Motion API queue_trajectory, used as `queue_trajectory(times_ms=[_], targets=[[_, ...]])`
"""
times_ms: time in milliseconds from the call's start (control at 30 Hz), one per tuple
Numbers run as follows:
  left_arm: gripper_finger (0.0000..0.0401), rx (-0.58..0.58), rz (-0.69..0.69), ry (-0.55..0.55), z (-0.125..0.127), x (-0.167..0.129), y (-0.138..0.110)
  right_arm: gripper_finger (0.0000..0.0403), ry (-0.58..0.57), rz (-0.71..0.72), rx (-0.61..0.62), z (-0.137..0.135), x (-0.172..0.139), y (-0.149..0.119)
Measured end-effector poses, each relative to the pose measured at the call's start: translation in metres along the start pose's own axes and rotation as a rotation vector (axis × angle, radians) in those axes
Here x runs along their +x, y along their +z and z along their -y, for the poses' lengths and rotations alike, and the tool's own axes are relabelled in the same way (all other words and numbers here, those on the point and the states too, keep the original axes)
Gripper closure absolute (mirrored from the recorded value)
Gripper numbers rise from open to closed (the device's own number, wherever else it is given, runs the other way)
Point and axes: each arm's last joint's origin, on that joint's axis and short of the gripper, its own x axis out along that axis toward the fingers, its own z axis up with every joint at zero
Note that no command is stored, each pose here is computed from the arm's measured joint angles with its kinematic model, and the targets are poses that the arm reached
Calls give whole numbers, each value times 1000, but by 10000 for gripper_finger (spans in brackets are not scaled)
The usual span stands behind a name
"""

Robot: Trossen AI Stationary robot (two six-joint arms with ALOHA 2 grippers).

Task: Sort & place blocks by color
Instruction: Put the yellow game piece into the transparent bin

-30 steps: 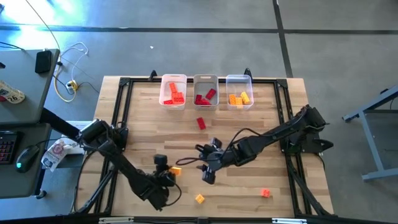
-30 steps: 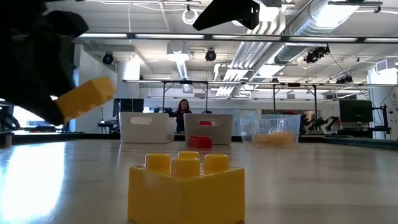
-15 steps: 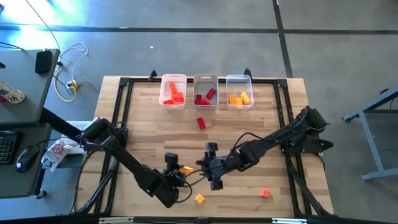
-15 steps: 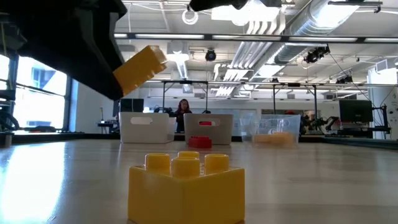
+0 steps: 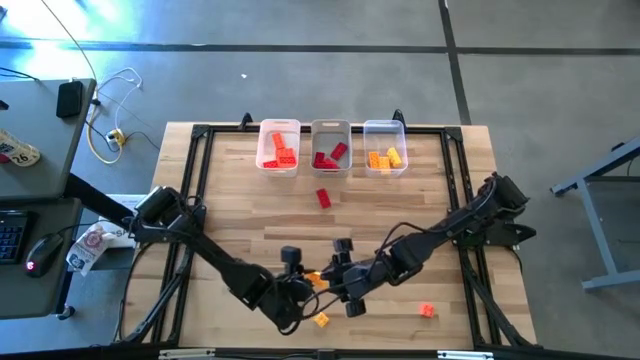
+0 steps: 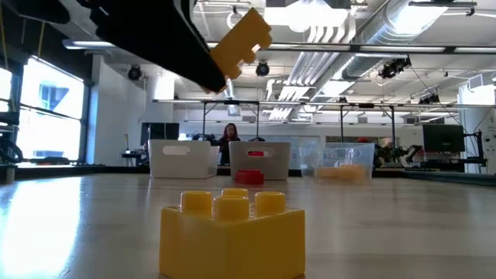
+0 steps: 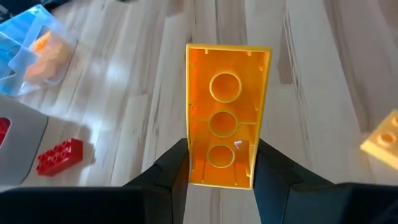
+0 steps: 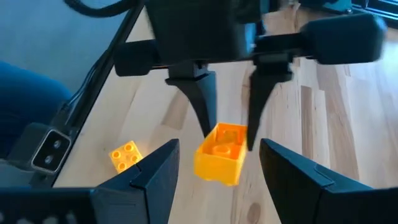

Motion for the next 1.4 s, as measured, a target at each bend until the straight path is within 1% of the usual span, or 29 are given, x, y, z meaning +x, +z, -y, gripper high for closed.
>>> queue_trajectory(times_ms=[233, 400, 467, 633, 800, 967, 1033, 1100, 1267, 1400], targets=[[290, -45, 54, -8, -2, 3, 8, 192, -29, -33, -33, -10, -4, -6], [289, -65, 99, -20, -1, 3, 14, 192, -75, -34, -45, -13, -5, -7], [290, -73, 118, -25, 0, 2, 16, 192, -76, -37, -47, -13, -5, -7], [289, -89, 145, -27, -1, 3, 20, 192, -73, -49, -26, -13, -5, -9], [289, -122, 178, -25, -2, 4, 24, 192, -86, -89, 10, -12, -6, -13], [288, -123, 228, -28, -2, 3, 30, 193, -110, -89, 29, -12, -6, -13], [288, -128, 231, -26, -3, 3, 31, 201, -111, -88, 30, -12, -6, -13], [287, -131, 230, -24, -5, 5, 31, 217, -110, -89, 33, -11, -6, -13], [286, -155, 221, -51, -10, 9, 33, 285, -98, -98, 46, -12, -6, -14], [284, -178, 212, -65, -14, 13, 34, 288, -94, -105, 65, -11, -6, -15]])
